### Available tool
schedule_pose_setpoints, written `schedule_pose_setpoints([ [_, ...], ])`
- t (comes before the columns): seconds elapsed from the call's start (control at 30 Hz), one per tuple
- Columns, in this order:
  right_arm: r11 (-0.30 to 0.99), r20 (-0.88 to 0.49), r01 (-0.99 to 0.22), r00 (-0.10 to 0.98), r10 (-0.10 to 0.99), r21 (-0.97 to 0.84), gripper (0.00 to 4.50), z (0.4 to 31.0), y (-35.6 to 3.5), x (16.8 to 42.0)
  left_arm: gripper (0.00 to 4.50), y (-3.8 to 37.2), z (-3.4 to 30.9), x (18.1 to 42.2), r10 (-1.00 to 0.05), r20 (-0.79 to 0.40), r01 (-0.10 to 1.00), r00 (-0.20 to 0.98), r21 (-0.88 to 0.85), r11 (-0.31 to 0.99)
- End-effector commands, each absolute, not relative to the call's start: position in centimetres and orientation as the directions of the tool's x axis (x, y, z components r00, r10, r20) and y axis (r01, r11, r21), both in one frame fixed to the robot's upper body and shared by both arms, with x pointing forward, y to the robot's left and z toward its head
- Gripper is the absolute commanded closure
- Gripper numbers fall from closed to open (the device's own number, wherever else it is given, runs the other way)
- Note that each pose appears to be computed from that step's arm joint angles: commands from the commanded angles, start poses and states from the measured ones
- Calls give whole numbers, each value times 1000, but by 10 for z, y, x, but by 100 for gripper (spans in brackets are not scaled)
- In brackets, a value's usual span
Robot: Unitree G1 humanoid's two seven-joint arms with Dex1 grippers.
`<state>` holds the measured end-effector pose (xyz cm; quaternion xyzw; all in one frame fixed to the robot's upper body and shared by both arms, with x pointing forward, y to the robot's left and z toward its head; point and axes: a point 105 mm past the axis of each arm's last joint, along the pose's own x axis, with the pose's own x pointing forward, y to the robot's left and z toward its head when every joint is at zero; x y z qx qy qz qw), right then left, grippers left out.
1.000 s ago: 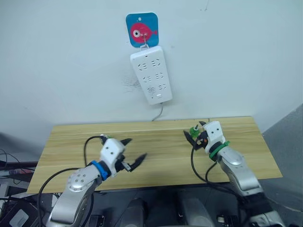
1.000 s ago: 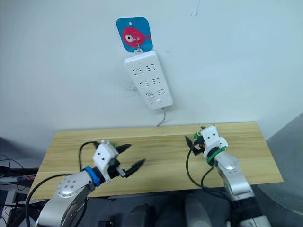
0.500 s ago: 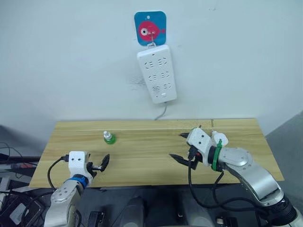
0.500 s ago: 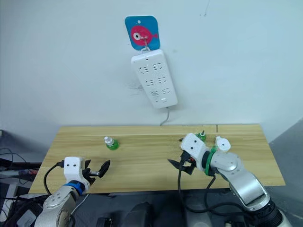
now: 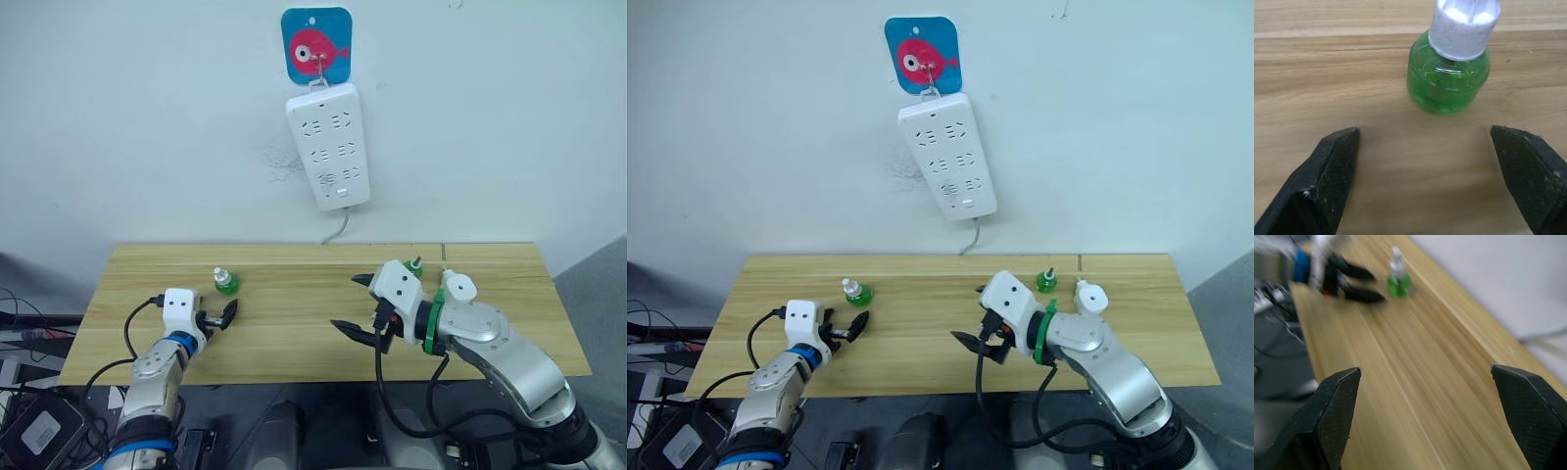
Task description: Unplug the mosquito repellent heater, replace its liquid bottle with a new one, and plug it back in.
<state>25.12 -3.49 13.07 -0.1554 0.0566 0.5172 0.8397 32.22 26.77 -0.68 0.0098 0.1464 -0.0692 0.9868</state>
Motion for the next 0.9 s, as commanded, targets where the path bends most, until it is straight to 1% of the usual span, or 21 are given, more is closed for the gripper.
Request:
schedule_pose_setpoints([
  [0.03,352,-175,-901,400,899,-252,8,150,-26,239,0,269,-6,330,-140,-283,156,949,33,987],
  [0.2,336,-179,-906,386,905,-256,8,151,-26,238,0,266,-6,341,-146,-275,166,950,51,985],
  [0.5,356,-192,-901,406,894,-247,8,152,-32,240,0,257,-6,346,-193,-247,216,950,69,974],
  [0.53,357,-193,-901,407,893,-246,0,152,-32,240,40,256,-5,346,-194,-240,217,951,74,973],
  [0.6,361,-194,-901,410,891,-242,0,152,-33,240,85,255,-5,346,-196,-232,220,953,83,972],
  [0.7,371,-197,-899,418,887,-233,0,152,-34,240,182,252,-5,346,-201,-219,228,955,103,968],
  [0.73,376,-198,-898,422,885,-230,0,151,-35,240,210,252,-3,346,-198,-208,225,958,115,968],
  [0.77,379,-199,-897,424,883,-228,0,151,-36,240,230,252,-2,347,-194,-201,222,960,124,967],
  [0.87,383,-204,-896,427,881,-224,0,150,-37,239,230,252,0,348,-193,-189,221,963,143,965],
  [0.9,385,-204,-895,429,880,-224,0,150,-39,239,230,250,3,347,-212,-178,240,961,155,958],
])
